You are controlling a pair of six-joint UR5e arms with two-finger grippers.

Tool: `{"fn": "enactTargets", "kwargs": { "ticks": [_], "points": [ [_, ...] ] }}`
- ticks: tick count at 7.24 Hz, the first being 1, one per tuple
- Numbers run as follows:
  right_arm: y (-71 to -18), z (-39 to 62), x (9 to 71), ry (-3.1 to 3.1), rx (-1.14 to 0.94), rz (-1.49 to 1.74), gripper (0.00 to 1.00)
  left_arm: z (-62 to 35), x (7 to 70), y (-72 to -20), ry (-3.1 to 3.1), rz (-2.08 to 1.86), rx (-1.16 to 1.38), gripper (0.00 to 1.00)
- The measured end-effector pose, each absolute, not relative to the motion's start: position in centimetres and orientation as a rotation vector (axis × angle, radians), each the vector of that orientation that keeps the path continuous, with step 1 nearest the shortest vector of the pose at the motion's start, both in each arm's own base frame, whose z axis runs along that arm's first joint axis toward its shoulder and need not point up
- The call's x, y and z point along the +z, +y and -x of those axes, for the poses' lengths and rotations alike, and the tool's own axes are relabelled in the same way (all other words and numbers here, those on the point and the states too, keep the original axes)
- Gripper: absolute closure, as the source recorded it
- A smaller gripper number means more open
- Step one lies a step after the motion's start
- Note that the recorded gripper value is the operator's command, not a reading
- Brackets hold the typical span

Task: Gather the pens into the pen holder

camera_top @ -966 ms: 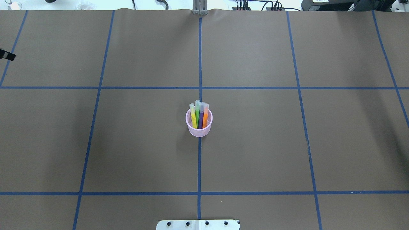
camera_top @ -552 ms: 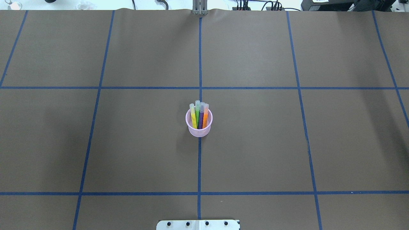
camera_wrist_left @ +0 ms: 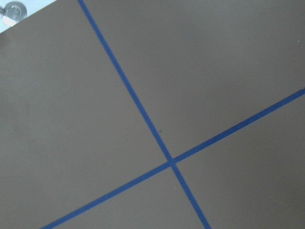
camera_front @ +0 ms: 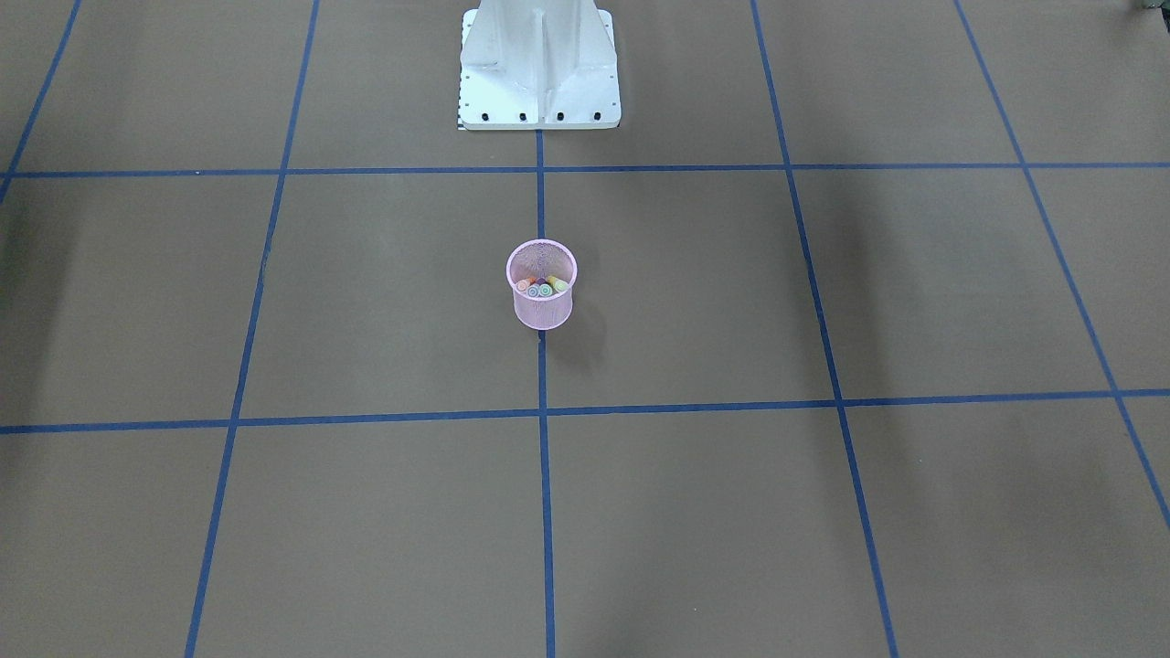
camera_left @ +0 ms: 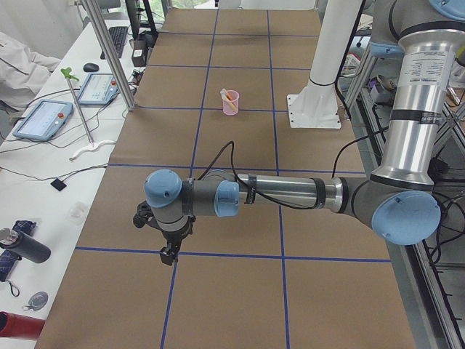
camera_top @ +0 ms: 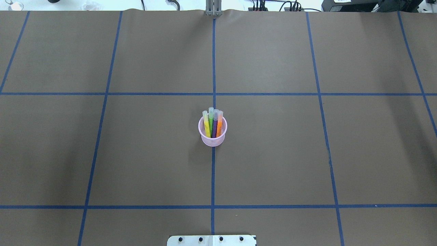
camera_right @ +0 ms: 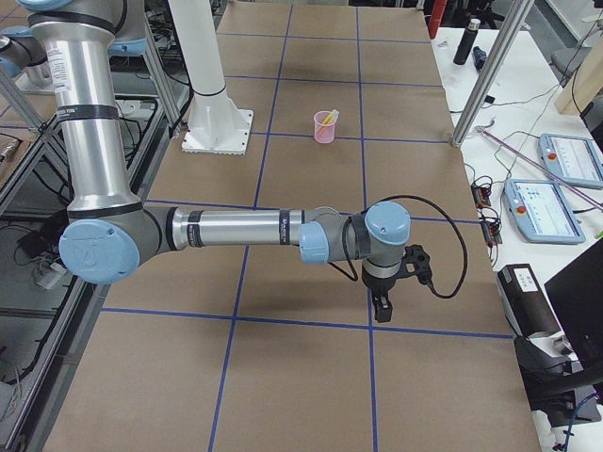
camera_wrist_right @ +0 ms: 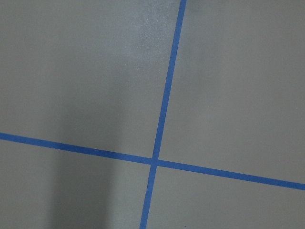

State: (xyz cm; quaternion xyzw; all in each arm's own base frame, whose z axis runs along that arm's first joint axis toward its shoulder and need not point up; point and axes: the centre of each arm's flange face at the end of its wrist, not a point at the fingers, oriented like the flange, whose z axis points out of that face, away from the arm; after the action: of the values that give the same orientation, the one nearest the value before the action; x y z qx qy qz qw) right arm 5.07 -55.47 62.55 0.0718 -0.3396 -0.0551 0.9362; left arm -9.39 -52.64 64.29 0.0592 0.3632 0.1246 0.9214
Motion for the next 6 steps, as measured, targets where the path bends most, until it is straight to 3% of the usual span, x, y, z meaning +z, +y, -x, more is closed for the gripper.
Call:
{"fn": "enactTargets", "kwargs": {
  "ticks": [3,6],
  "points": [
    [-55.1,-5.1,64.2,-0.696,-0.102,-0.119,0.00,9.7,64.9,-49.1,0.705,-0.029,-0.021,0.00],
    [-54.9,-5.1,64.5,-0.696,-0.096,-0.113,0.00,9.6,65.2,-48.0,0.701,-0.072,-0.054,0.00]
  ]
}}
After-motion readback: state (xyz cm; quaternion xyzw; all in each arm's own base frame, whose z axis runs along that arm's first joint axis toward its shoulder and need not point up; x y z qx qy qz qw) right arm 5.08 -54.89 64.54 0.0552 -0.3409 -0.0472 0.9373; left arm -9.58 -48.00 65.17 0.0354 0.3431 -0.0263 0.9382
